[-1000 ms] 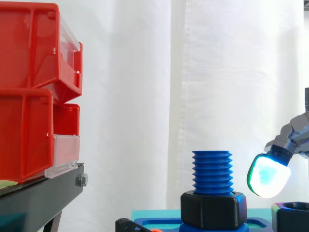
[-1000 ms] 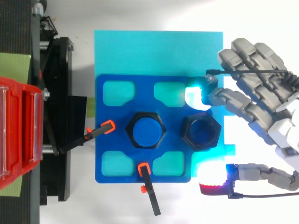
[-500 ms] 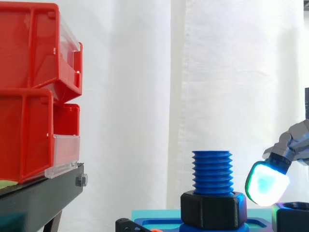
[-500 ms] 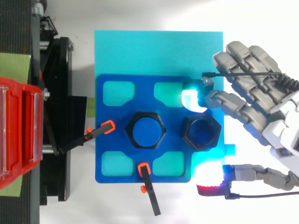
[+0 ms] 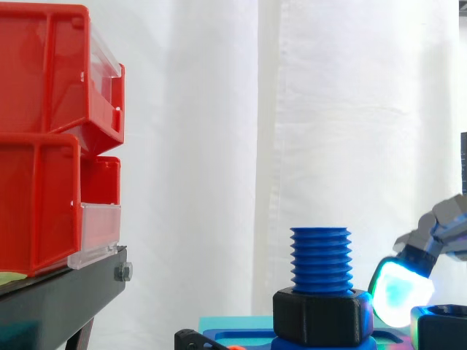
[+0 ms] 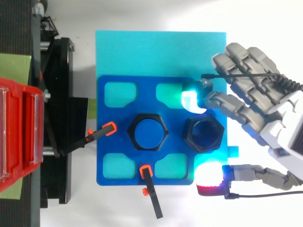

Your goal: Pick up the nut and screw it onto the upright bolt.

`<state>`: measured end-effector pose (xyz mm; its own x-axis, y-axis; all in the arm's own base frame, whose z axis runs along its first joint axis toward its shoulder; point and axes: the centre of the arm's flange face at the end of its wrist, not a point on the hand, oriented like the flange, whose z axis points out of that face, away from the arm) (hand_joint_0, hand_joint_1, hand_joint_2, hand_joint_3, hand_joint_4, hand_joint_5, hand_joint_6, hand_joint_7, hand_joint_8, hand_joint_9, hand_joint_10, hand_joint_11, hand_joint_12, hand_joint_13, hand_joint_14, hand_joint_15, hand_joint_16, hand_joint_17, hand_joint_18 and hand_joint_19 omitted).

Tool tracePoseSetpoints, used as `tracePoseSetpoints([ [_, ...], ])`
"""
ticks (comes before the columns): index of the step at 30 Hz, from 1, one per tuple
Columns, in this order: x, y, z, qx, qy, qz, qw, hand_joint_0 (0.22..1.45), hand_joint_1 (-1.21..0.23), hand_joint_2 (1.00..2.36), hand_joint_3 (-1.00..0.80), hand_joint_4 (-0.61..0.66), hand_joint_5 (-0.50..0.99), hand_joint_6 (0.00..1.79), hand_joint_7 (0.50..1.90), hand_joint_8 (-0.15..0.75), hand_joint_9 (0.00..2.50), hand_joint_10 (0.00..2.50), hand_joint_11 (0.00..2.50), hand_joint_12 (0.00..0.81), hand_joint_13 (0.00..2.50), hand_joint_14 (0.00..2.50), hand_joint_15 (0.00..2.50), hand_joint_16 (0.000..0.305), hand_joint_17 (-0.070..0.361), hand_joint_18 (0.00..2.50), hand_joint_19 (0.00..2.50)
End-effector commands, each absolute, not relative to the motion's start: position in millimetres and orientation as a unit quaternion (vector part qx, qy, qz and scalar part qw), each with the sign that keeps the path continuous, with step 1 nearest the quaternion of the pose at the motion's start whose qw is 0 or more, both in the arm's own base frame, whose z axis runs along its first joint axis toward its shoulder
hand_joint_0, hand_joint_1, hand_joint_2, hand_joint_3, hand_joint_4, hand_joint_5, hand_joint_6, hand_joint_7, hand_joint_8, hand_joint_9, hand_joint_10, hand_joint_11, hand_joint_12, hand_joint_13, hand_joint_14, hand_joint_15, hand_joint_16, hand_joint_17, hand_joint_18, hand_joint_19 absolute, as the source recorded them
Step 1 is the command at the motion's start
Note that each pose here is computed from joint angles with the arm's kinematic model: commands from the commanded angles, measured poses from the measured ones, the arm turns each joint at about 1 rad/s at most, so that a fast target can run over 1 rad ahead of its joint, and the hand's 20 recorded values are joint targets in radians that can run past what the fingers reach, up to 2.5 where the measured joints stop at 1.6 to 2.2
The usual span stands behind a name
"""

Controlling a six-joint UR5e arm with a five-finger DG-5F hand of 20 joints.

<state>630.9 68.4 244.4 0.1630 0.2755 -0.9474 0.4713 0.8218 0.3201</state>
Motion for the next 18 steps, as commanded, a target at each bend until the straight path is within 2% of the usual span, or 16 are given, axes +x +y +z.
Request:
tracePoseSetpoints([
  [1,632.8,69.1,237.9,0.292,0.644,-0.064,0.705,0.35,-0.69,1.00,-0.50,0.22,-0.29,0.50,0.73,0.326,0.08,0.00,0.00,0.464,0.03,0.00,0.00,0.072,0.161,0.07,0.04],
  [7,633.2,69.5,238.1,0.291,0.643,-0.062,0.706,0.36,-0.67,1.00,-0.50,0.22,-0.29,0.50,0.74,0.326,0.09,0.00,0.00,0.461,0.03,0.00,0.00,0.071,0.159,0.08,0.03],
  [9,633.3,69.7,238.1,0.291,0.643,-0.061,0.706,0.36,-0.71,1.00,-0.50,0.23,-0.28,0.50,0.73,0.335,0.14,0.00,0.00,0.467,0.09,0.00,0.00,0.071,0.161,0.16,0.00],
  [15,633.3,69.7,238.1,0.291,0.643,-0.061,0.706,0.40,-0.73,1.00,-0.50,0.26,-0.25,0.50,0.83,0.335,0.24,0.00,0.00,0.448,0.18,0.00,0.00,0.068,0.152,0.25,0.00],
  [18,633.2,69.7,238.0,0.290,0.644,-0.061,0.705,0.47,-0.77,1.00,-0.50,0.26,-0.23,0.50,0.94,0.315,0.37,0.00,0.05,0.413,0.26,0.00,0.00,0.059,0.134,0.31,0.00],
])
